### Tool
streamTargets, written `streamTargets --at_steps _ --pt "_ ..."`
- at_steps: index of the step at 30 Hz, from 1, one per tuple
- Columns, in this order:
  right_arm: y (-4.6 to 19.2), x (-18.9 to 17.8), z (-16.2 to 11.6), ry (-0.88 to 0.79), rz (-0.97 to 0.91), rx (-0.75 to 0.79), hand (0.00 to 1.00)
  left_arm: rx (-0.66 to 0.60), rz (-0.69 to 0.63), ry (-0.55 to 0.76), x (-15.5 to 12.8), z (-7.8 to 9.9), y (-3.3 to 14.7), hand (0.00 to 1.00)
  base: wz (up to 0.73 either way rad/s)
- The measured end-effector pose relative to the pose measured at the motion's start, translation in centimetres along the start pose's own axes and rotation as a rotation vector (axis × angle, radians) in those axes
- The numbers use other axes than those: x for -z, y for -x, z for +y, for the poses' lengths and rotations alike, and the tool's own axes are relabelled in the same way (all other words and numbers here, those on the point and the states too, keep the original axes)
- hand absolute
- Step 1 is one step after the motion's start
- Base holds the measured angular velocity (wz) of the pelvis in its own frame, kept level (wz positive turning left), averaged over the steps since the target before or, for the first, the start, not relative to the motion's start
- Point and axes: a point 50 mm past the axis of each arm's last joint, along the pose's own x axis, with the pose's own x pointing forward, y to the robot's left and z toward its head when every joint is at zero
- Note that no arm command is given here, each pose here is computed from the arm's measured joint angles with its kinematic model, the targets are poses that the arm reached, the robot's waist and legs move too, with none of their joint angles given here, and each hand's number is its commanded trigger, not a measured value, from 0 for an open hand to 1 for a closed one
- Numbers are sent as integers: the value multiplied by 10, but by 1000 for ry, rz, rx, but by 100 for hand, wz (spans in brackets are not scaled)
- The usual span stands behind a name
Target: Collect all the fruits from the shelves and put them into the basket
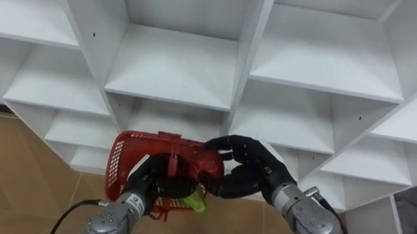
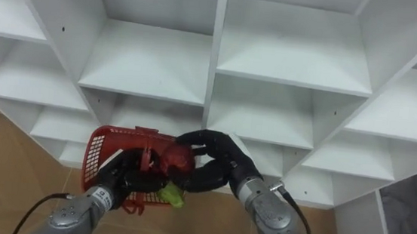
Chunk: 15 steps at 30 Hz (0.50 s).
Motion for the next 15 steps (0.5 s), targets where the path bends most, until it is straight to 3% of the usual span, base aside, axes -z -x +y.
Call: streamTargets --at_steps 15 --pt "0 -1 2 11 -7 6 100 4 0 -3 0 0 0 100 0"
